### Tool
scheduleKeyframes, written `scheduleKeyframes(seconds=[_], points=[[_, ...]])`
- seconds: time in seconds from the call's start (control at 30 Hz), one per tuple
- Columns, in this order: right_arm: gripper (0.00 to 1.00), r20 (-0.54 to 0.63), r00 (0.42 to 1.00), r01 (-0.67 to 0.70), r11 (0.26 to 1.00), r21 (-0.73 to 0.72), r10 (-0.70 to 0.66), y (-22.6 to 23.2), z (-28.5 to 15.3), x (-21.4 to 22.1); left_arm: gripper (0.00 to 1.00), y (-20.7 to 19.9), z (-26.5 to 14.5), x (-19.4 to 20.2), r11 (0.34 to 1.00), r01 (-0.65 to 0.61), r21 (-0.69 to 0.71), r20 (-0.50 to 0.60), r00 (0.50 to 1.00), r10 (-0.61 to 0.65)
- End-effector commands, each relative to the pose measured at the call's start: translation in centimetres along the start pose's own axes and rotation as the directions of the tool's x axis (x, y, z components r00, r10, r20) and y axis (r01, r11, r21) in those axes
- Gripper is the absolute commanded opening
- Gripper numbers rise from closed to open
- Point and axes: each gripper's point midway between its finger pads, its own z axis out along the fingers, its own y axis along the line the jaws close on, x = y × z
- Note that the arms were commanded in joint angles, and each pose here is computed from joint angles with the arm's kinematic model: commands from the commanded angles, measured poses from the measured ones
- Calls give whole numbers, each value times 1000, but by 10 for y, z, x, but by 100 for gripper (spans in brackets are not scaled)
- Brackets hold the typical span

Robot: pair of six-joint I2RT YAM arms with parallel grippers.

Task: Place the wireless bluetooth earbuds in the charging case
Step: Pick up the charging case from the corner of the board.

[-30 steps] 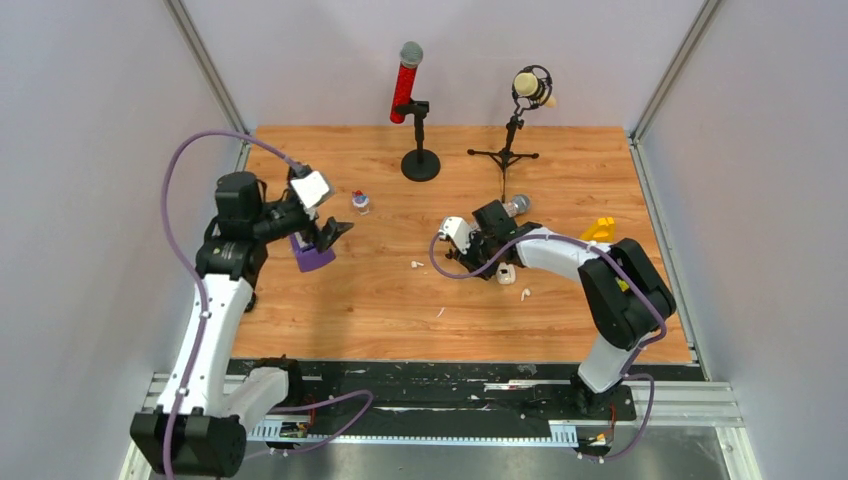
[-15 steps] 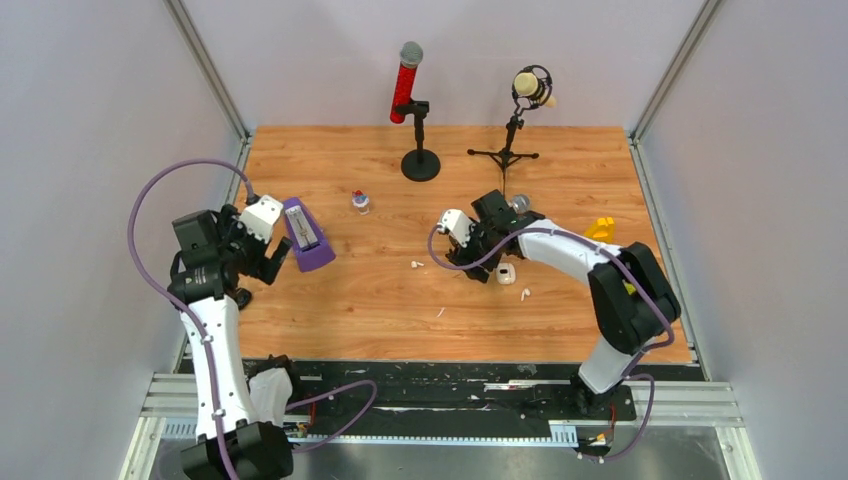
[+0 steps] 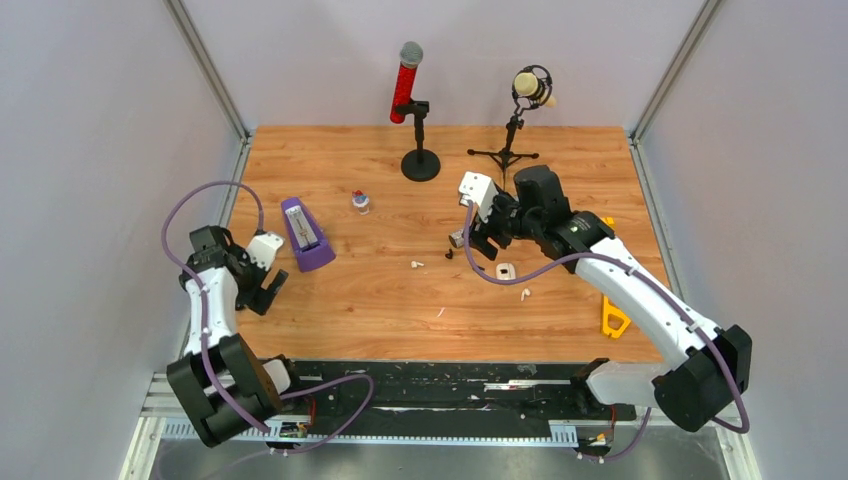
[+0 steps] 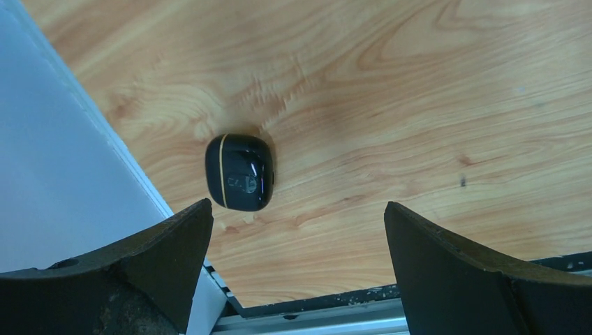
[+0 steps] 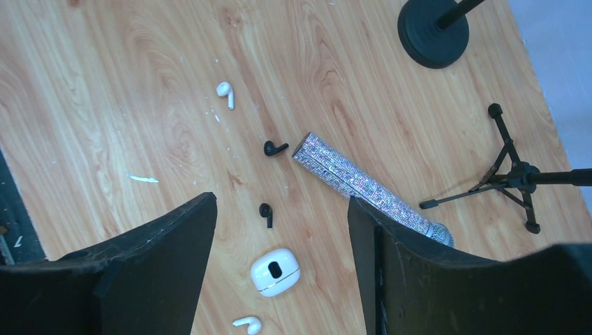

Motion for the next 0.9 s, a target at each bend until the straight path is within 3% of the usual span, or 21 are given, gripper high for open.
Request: scheduleKeyframes(seconds=[0.0, 0.27, 0.43, 0.67, 0.87], points=[[71, 73, 997, -16, 999, -41, 19, 13, -8, -13, 100, 24, 19, 21, 996, -57, -75, -90, 995, 50], [71, 51, 998, -28, 998, -52, 31, 16, -1, -2, 100, 41, 30, 17, 994, -38, -102, -60, 998, 32], [71, 59, 998, -23, 999, -49, 26, 16, -3, -4, 100, 46, 44, 27, 999, -24, -48, -88, 996, 19], [71, 78, 997, -11, 999, -40, 14, 13, -7, -12, 91, 58, 55, 41, 998, 51, 30, -91, 995, -48], [71, 107, 994, 11, 1000, -26, -9, 9, -12, -24, 82, 47, 59, 31, 993, 36, 108, -30, 999, -33]])
